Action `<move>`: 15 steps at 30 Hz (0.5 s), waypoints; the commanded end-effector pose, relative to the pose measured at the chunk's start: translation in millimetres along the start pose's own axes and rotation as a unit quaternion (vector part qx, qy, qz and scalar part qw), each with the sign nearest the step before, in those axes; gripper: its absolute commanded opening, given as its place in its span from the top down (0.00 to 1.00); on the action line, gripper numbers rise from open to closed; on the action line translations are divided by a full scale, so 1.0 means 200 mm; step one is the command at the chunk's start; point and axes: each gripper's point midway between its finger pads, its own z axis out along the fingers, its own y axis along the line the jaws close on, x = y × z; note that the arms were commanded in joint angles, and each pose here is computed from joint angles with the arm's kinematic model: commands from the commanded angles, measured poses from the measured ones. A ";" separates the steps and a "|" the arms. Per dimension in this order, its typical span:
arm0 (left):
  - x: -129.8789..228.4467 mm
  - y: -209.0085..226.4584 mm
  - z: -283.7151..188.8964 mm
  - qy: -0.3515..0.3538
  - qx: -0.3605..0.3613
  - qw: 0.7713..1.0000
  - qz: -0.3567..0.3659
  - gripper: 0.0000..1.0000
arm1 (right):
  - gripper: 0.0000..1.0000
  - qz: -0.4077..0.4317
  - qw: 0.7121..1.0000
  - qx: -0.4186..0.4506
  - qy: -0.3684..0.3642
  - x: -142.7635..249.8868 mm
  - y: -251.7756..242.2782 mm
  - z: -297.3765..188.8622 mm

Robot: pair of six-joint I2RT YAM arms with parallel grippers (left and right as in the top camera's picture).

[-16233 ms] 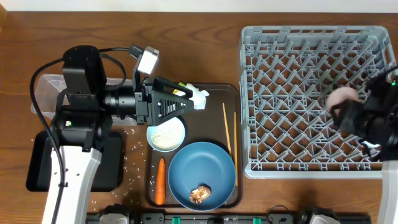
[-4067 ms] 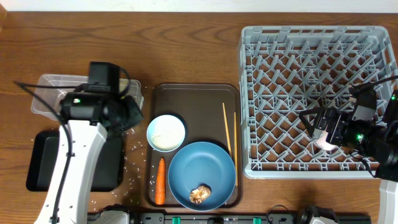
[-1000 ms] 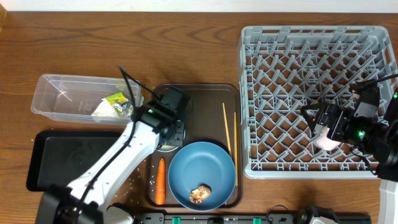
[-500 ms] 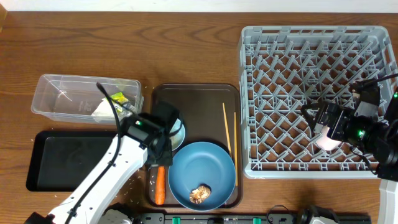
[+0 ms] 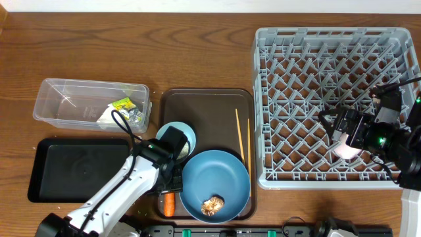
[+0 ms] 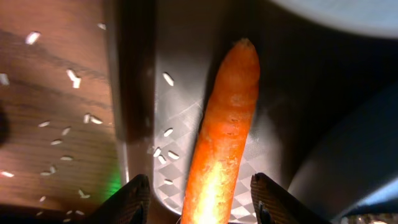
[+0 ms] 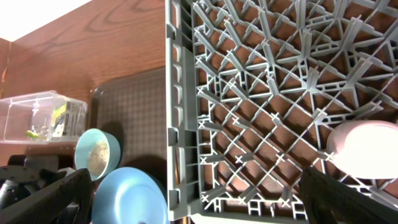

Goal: Sort waste into correct bins and load items into the dishwasher rack
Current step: 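Close the left gripper on the orange carrot and lift it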

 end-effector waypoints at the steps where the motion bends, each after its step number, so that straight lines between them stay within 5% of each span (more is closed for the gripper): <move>1: 0.02 -0.01 0.01 0.011 0.012 1.000 0.001 0.47 | 0.01 0.002 1.000 -0.006 0.000 0.00 0.02 0.00; 15: 0.07 -0.04 0.04 0.031 0.031 0.998 -0.040 0.48 | 0.01 0.002 1.000 -0.006 0.001 0.00 0.02 0.00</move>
